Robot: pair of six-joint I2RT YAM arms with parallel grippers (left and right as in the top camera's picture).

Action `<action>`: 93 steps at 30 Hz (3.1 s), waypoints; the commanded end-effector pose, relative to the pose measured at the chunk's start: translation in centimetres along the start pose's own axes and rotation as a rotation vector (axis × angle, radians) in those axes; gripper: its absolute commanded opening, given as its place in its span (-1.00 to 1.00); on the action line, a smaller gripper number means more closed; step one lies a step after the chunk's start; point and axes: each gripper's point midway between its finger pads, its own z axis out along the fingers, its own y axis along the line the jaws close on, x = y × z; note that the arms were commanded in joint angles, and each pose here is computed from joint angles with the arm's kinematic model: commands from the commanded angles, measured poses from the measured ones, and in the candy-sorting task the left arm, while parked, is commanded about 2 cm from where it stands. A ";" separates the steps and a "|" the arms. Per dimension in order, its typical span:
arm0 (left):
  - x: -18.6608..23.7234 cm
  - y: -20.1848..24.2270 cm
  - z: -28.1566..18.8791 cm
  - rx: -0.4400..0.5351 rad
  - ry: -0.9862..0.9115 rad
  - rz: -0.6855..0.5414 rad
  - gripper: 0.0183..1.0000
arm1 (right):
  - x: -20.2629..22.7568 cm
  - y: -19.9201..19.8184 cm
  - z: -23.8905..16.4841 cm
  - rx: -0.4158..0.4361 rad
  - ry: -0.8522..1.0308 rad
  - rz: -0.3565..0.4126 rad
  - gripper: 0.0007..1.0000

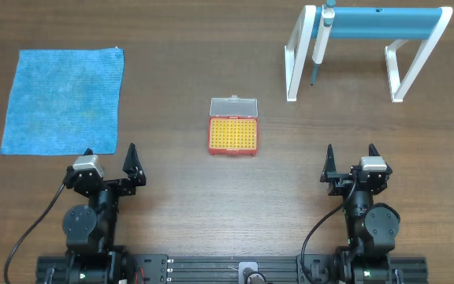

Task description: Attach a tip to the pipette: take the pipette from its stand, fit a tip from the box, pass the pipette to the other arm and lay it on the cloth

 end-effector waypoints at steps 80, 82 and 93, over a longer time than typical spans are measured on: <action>0.2 -0.2 0.0 0.013 0.000 0.017 1.00 | -4.4 2.1 23.8 -0.069 0.005 0.064 0.71; 0.2 -0.2 0.0 0.013 0.001 0.017 0.99 | -4.5 2.1 23.9 -0.069 -0.006 0.064 0.71; 0.2 -0.2 0.0 0.013 0.001 0.017 1.00 | -5.3 3.4 23.7 -0.134 -0.030 0.070 -0.84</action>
